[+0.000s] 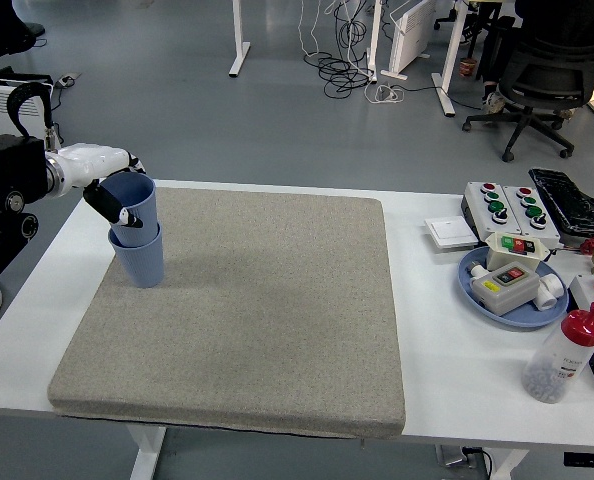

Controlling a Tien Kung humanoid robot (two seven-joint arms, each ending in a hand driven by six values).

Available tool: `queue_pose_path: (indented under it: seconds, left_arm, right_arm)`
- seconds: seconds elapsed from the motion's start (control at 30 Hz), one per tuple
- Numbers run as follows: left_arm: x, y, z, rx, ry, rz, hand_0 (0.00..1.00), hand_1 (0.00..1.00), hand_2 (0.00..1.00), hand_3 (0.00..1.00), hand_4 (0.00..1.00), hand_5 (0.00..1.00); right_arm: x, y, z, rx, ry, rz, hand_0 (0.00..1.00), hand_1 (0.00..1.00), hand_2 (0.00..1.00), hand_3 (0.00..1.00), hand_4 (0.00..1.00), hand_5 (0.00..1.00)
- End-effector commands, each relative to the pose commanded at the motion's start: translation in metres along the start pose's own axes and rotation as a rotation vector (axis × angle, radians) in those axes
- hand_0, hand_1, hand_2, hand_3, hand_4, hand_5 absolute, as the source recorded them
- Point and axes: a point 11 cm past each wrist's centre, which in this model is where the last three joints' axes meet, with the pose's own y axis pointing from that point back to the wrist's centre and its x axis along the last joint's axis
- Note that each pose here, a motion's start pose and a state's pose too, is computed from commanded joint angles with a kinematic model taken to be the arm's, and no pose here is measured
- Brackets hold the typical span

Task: Push cup pick cup insert cup

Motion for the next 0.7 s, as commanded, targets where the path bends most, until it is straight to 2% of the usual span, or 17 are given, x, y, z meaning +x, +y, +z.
queue_pose_path:
  seconds: [0.17,0.2,0.3,0.47,0.6,0.7]
  left_arm:
    - [-0.011,-0.005,-0.007,0.013,0.017,-0.019,0.608,0.772,0.867,0.925,0.814,0.317]
    - [-0.013,-0.006,-0.007,0.016,0.019,-0.023,0.998,0.998,0.998,0.998,0.998,0.569]
    - [-0.018,-0.009,-0.012,0.026,0.044,-0.016,0.998,0.998,0.998,0.998,0.998,0.569]
    - [-0.019,-0.011,-0.016,0.023,0.085,0.032,0.998,0.998,0.998,0.998,0.998,0.583]
    - [-0.021,-0.012,-0.018,0.023,0.111,0.040,0.998,0.998,0.998,0.998,0.998,0.601]
    - [-0.019,-0.011,-0.018,0.006,0.126,0.066,0.998,0.998,0.998,0.998,0.998,0.601]
  right_arm:
    - [0.000,0.000,0.000,0.001,0.000,0.000,0.690,0.620,0.634,0.544,0.094,0.484]
    - [0.000,0.000,0.000,0.001,0.000,0.000,0.690,0.619,0.634,0.544,0.094,0.484]
    - [-0.001,0.000,0.000,0.000,-0.002,-0.001,0.690,0.619,0.634,0.544,0.094,0.484]
    - [-0.001,0.000,0.001,-0.001,0.001,-0.001,0.690,0.620,0.634,0.544,0.094,0.484]
    - [-0.001,0.000,0.002,-0.003,0.002,-0.001,0.689,0.620,0.634,0.545,0.094,0.484]
    - [-0.001,0.000,0.003,-0.005,0.002,-0.001,0.689,0.620,0.634,0.545,0.094,0.484]
